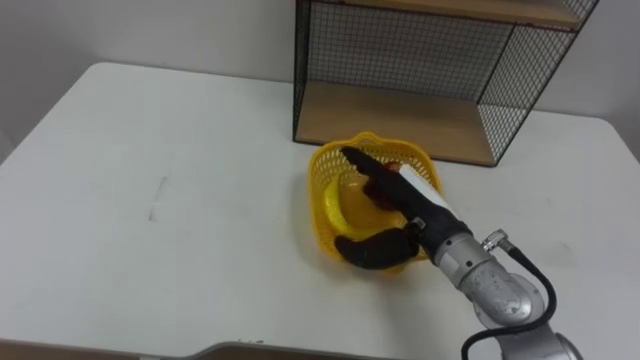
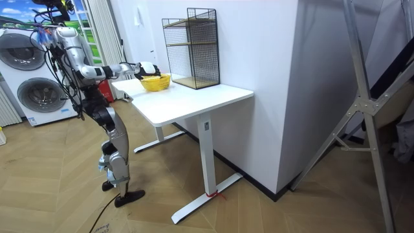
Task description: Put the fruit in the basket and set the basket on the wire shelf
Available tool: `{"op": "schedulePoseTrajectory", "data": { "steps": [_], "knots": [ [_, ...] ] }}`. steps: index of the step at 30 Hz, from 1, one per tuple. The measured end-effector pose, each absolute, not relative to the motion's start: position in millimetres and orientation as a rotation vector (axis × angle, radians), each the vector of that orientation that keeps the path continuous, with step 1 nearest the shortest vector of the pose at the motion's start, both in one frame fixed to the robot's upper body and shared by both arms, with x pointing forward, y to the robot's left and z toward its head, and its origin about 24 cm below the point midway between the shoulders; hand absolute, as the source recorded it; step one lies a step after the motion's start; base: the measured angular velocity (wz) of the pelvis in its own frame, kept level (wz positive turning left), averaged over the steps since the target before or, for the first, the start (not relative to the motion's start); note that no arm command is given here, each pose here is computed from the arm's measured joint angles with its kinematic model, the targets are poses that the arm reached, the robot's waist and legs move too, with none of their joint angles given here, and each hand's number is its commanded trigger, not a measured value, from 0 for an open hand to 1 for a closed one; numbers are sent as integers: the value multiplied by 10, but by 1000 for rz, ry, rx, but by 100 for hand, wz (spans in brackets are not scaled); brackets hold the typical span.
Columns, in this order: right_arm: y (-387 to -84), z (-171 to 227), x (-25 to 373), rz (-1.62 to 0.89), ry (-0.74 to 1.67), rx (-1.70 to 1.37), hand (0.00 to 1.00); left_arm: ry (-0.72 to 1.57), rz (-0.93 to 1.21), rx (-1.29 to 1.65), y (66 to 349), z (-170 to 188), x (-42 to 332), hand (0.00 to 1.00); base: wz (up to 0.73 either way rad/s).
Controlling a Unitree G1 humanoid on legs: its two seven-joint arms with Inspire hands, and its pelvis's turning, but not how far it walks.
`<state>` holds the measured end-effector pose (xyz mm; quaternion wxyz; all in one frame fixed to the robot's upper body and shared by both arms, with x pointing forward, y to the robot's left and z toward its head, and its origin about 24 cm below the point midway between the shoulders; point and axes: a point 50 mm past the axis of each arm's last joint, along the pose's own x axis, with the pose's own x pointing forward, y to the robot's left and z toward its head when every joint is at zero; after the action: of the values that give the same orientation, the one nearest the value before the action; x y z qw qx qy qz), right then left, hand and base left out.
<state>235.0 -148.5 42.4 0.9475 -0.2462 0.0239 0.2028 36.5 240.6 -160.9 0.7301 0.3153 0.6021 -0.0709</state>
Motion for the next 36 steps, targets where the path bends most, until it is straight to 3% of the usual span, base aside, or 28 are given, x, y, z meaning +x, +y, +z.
{"op": "schedulePoseTrajectory", "data": {
  "steps": [13,27,36],
  "knots": [
    [-1664,572,2394,282,-11,-221,0,1316,-153,695,2404,-1615,336,0,0],
    [-1797,626,2413,152,-37,-159,0,1340,-127,675,2432,-1614,246,0,-1],
    [-2095,752,2418,-64,-108,-55,0,1334,188,470,2540,-1588,132,0,0]
  ]
}}
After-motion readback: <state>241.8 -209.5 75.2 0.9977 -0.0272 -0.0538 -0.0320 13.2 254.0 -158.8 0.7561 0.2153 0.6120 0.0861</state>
